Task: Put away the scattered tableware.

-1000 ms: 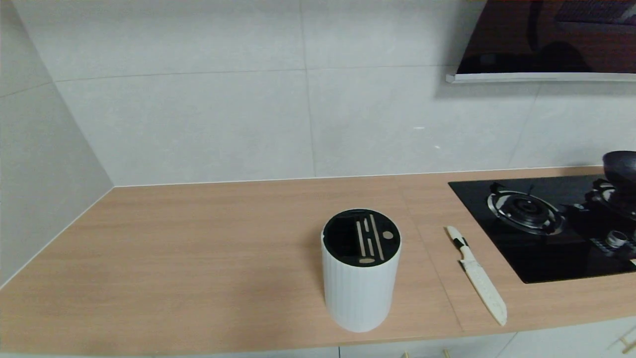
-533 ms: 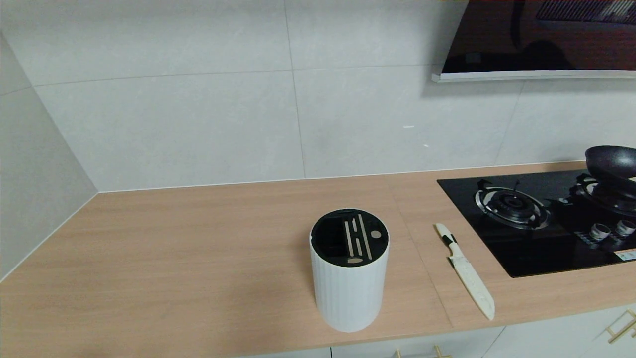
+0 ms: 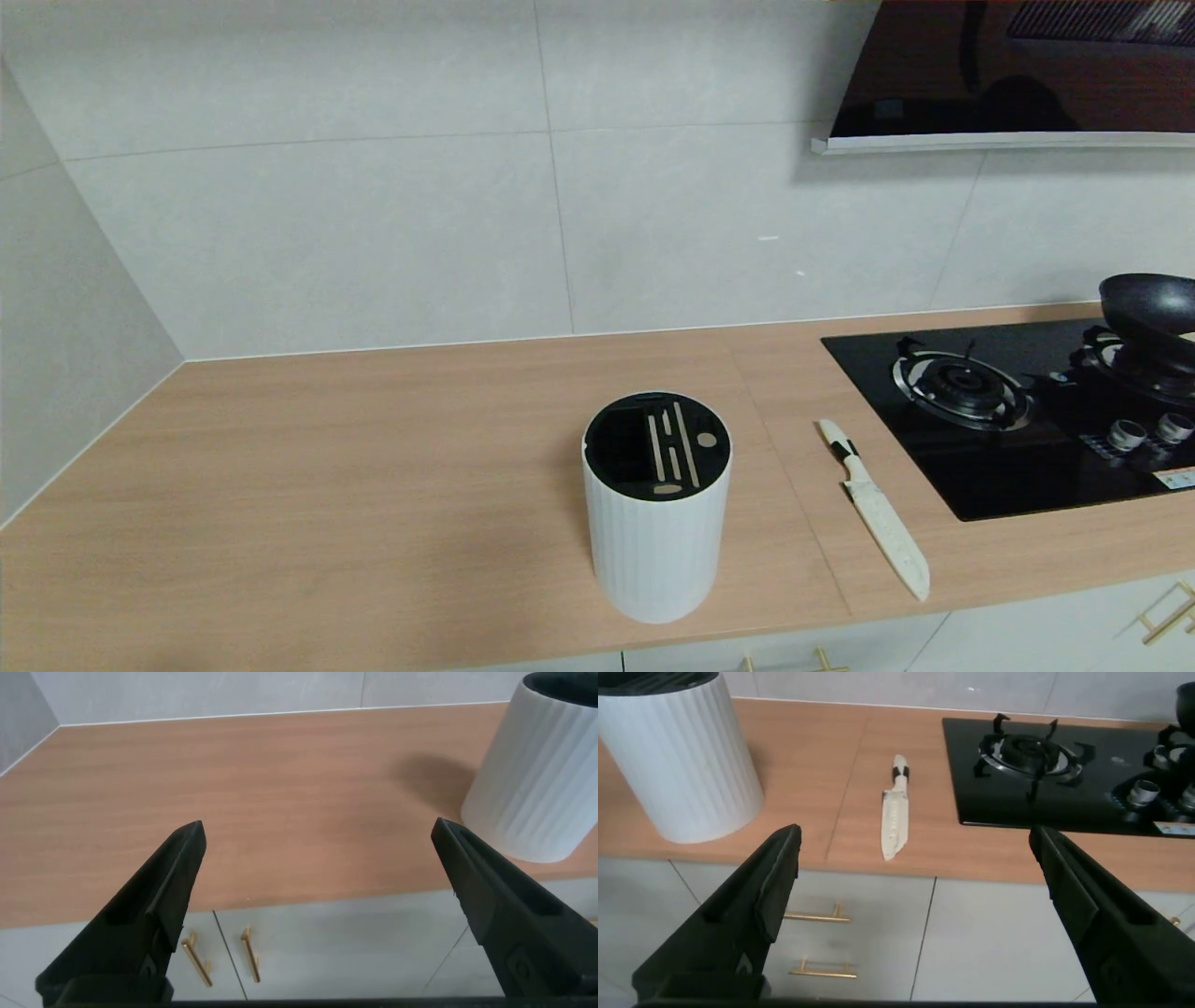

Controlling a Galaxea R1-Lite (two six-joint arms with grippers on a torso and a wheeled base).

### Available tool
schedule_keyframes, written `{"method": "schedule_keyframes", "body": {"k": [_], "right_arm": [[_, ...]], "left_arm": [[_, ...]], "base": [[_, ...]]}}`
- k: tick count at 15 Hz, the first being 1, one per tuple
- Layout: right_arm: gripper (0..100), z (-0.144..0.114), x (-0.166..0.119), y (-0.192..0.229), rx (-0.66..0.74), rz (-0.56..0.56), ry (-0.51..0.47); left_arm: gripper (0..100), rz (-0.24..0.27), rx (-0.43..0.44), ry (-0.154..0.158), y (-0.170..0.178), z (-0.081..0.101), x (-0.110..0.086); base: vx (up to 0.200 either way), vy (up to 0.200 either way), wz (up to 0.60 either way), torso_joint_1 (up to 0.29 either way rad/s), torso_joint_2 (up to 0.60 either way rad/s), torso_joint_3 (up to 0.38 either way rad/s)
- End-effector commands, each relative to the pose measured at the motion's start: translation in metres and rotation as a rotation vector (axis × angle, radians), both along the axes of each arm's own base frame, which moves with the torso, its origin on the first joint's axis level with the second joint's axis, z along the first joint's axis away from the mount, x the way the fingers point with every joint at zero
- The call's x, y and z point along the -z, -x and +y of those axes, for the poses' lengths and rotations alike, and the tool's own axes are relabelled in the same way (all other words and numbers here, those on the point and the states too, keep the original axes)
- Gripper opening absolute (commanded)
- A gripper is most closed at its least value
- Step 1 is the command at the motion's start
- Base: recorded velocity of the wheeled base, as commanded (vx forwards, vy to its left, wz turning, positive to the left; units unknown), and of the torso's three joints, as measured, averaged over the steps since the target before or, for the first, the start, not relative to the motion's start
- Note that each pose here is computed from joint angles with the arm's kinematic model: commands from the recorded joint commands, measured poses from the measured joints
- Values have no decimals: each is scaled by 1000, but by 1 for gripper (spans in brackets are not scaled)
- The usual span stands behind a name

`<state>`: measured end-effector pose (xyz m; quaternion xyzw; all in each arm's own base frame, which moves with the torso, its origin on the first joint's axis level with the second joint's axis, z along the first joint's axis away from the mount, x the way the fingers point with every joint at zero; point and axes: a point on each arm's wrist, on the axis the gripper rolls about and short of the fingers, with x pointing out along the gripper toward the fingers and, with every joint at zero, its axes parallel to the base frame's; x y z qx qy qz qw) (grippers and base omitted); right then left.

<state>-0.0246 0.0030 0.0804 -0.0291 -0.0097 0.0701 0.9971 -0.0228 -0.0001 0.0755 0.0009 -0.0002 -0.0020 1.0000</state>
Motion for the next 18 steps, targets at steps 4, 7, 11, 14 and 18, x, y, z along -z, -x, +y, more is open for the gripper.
{"method": "schedule_keyframes", "body": {"k": [4, 7, 11, 14, 18], "right_arm": [[100, 2, -57, -18, -109, 90, -23], [100, 5, -77, -53, -177, 259, -16], [100, 11, -96, -104, -190, 426, -10], [100, 19, -93, -150, -200, 538, -1], [100, 32, -75, -214, -174, 552, 18]], "left_arm": [[100, 0, 1, -3, 0, 0, 0], [100, 0, 1, -3, 0, 0, 0], [100, 0, -1, -1, 0, 0, 0], [100, 0, -1, -1, 0, 0, 0], [100, 0, -1, -1, 0, 0, 0]], "base": [[0, 0, 0, 0, 0, 0], [0, 0, 0, 0, 0, 0], [0, 0, 0, 0, 0, 0], [0, 0, 0, 0, 0, 0], [0, 0, 0, 0, 0, 0]]}}
